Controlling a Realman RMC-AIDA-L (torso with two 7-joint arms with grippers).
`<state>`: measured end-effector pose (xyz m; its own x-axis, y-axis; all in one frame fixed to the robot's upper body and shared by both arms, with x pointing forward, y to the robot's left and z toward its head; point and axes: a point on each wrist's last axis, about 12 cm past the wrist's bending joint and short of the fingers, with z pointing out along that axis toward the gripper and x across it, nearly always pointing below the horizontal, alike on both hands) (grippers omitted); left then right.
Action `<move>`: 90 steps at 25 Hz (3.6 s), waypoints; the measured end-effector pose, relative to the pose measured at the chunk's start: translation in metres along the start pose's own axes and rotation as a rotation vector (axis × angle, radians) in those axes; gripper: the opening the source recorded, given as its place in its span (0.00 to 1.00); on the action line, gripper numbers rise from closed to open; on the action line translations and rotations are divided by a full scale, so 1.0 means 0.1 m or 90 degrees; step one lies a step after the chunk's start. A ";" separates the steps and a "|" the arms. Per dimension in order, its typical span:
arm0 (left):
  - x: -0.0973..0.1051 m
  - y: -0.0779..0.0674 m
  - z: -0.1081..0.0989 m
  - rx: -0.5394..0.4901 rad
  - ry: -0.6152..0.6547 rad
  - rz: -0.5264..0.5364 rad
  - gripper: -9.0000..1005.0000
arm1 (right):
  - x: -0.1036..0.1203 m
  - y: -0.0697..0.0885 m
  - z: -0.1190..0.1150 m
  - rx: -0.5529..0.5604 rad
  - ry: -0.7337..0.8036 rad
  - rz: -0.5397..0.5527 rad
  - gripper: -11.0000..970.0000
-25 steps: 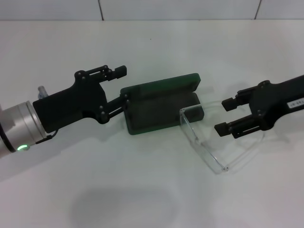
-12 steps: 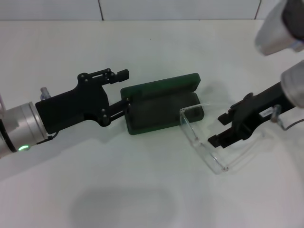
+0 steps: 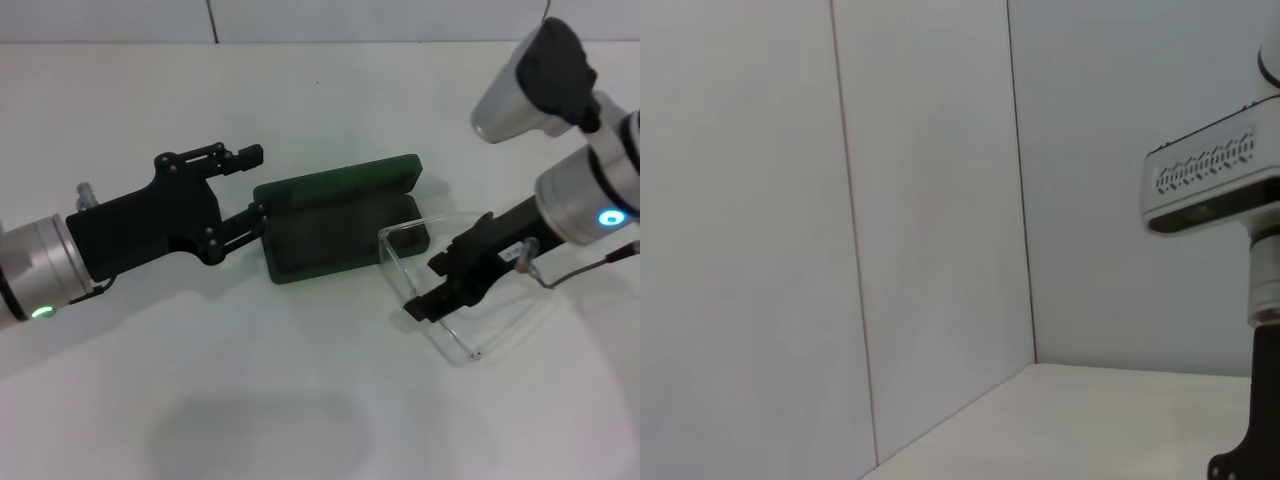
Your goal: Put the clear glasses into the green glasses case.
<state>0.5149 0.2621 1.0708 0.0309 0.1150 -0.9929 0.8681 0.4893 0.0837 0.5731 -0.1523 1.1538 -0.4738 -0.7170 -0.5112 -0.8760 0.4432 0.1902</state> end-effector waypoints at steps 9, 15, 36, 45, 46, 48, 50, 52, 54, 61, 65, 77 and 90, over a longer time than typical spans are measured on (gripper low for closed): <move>0.03 -0.02 0.00 -0.001 0.002 0.013 0.53 | -0.04 0.10 0.25 0.020 0.006 0.023 0.72; 0.03 -0.02 -0.01 -0.001 0.002 0.013 0.53 | -0.02 0.10 0.31 0.031 0.001 0.053 0.72; -0.01 -0.01 0.10 0.021 0.004 0.026 0.53 | 0.12 0.11 0.33 0.021 -0.008 0.103 0.68; -0.02 0.00 0.10 0.022 0.005 0.028 0.53 | 0.11 0.09 0.32 0.025 -0.012 0.099 0.58; -0.02 0.00 0.10 0.022 0.005 0.028 0.53 | 0.11 0.09 0.32 0.025 -0.012 0.099 0.56; -0.01 0.00 0.10 0.021 0.006 0.028 0.53 | 0.11 0.09 0.32 0.026 -0.013 0.099 0.51; -0.01 0.01 0.10 0.016 0.011 0.028 0.53 | 0.12 0.08 0.32 0.028 -0.013 0.101 0.51; 0.00 0.02 0.10 0.011 0.014 0.028 0.53 | 0.12 0.08 0.32 0.028 -0.012 0.101 0.52; 0.00 0.02 0.11 0.009 0.016 0.028 0.53 | 0.12 0.08 0.33 0.029 -0.011 0.100 0.52; 0.00 0.02 0.11 0.007 0.016 0.029 0.53 | 0.12 0.08 0.33 0.031 -0.007 0.095 0.47; 0.00 0.03 0.12 0.006 0.017 0.030 0.53 | 0.13 0.07 0.32 0.030 -0.002 0.089 0.39; -0.01 0.03 0.12 0.005 0.009 0.019 0.53 | 0.16 0.06 0.15 -0.003 0.000 0.015 0.19; -0.15 0.11 0.04 -0.019 -0.072 -0.221 0.54 | 0.67 -0.16 -0.37 -0.081 -0.284 -0.048 0.15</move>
<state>0.5261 0.2622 1.0859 -0.2065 -0.1580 -0.9656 0.8219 0.5075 -0.2588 0.5517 -0.2272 1.1479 -0.3473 -0.4316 -0.8325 -0.9239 0.3093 0.2251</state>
